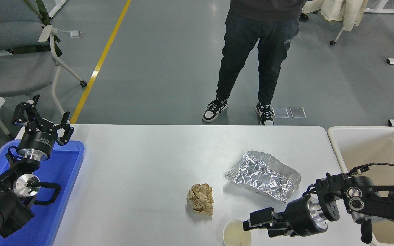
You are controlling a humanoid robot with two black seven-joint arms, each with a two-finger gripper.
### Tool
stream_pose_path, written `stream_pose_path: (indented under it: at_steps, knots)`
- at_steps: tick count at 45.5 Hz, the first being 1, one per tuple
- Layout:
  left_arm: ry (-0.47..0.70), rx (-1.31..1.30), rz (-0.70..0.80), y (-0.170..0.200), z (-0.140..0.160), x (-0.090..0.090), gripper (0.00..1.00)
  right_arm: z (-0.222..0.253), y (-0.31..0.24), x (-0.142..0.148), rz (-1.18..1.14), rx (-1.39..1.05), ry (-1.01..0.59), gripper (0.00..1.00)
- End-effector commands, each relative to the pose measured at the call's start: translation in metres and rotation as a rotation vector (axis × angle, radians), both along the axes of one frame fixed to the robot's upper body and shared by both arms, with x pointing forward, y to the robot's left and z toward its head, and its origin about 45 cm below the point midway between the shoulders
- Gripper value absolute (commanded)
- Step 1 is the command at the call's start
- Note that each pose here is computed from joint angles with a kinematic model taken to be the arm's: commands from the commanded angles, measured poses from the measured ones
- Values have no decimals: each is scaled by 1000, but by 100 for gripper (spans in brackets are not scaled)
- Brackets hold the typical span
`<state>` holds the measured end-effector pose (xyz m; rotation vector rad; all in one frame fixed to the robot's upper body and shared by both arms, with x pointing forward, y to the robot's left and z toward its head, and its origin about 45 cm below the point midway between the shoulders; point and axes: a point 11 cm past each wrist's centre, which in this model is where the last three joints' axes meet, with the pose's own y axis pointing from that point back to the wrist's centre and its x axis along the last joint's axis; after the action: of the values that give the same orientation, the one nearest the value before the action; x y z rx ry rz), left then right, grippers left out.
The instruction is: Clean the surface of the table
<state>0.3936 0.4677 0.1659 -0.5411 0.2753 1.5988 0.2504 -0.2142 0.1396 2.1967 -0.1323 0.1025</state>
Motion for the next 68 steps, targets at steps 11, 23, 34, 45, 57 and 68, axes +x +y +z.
stream_pose_path:
  at_steps: [11, 23, 34, 45, 57, 68]
  knots:
    - [0, 0, 0, 0, 0, 0, 100, -17, -1, 0, -239, -101, 102, 99]
    - [0, 0, 0, 0, 0, 0, 100, -3, 4, -14, -175, -65, 132, 99]
    - [1, 1, -1, 0, 0, 0, 100, -6, 10, -16, -99, -83, 98, 99]
    - [0, 1, -2, 0, 0, 0, 100, -13, 7, -6, -36, -148, -8, 99]
    - [0, 1, -2, 0, 0, 0, 100, -14, 17, -11, -15, -130, 4, 97]
    - [-1, 0, -3, -1, 0, 0, 100, -16, 28, -15, 9, -114, 12, 79]
